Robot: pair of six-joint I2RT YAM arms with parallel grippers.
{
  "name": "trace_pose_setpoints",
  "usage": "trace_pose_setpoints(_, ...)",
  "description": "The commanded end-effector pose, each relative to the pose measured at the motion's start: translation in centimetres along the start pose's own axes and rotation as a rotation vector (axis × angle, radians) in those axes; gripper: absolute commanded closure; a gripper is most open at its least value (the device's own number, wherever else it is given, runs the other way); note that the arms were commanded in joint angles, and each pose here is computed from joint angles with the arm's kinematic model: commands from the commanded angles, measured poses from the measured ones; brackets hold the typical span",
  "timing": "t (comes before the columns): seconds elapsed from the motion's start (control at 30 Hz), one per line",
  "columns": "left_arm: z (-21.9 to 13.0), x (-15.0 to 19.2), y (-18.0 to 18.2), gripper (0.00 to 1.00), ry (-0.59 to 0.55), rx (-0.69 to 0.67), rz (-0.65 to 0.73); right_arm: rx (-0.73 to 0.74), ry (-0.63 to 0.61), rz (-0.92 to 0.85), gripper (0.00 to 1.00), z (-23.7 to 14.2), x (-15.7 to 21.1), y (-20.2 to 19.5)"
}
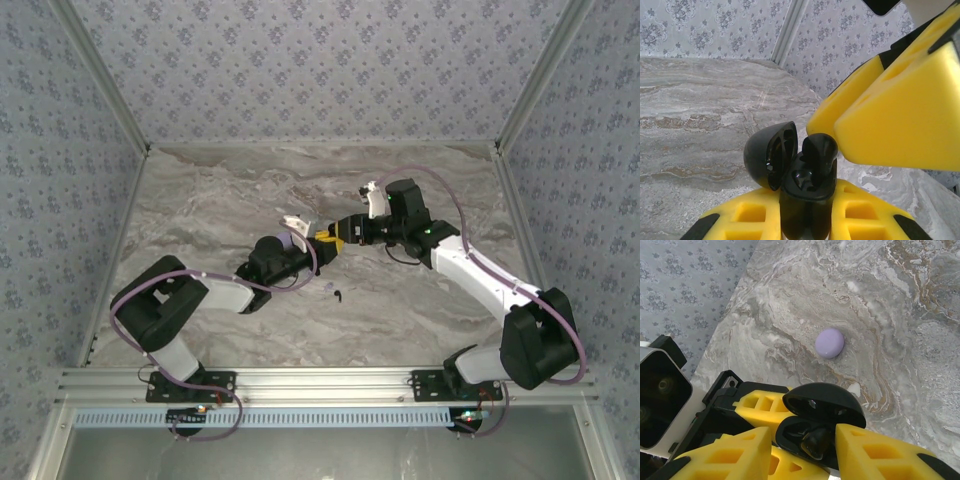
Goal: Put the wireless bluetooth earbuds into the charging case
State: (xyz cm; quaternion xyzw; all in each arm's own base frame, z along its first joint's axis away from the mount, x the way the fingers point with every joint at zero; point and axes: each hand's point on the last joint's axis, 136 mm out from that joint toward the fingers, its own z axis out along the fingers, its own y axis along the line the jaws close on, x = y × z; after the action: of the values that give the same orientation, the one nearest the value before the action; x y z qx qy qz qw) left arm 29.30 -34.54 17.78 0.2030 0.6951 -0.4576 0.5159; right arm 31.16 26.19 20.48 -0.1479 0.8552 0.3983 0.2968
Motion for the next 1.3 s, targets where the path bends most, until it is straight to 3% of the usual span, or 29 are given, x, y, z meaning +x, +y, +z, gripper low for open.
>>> trace_pose_setpoints(0.0, -0.3, -1.9, -1.6, 0.85, -0.042, 0.045, 0.046, 0.006, 0.002, -0.036, 0.59, -0.6, -0.5, 0.8)
trace_pose_setpoints(0.43, -0.7, -1.5, -1.2, 0.85, -0.009, 0.011, 0.081, 0.080, 0.006, -0.091, 0.46, -1.1, -0.9, 1.3)
trace_pose_setpoints(0.63, -0.9, -1.5, -0.7, 0.85, 0.003, -0.024, 0.088, 0.122, 0.008, -0.110, 0.45, -1.3, -0.8, 1.1)
trace_pose_setpoints(1.27, -1.6, -1.7, -1.0, 0.85, -0.007, -0.017, 0.099, 0.191, 0.022, -0.105, 0.64, -1.2, -0.3, -0.3)
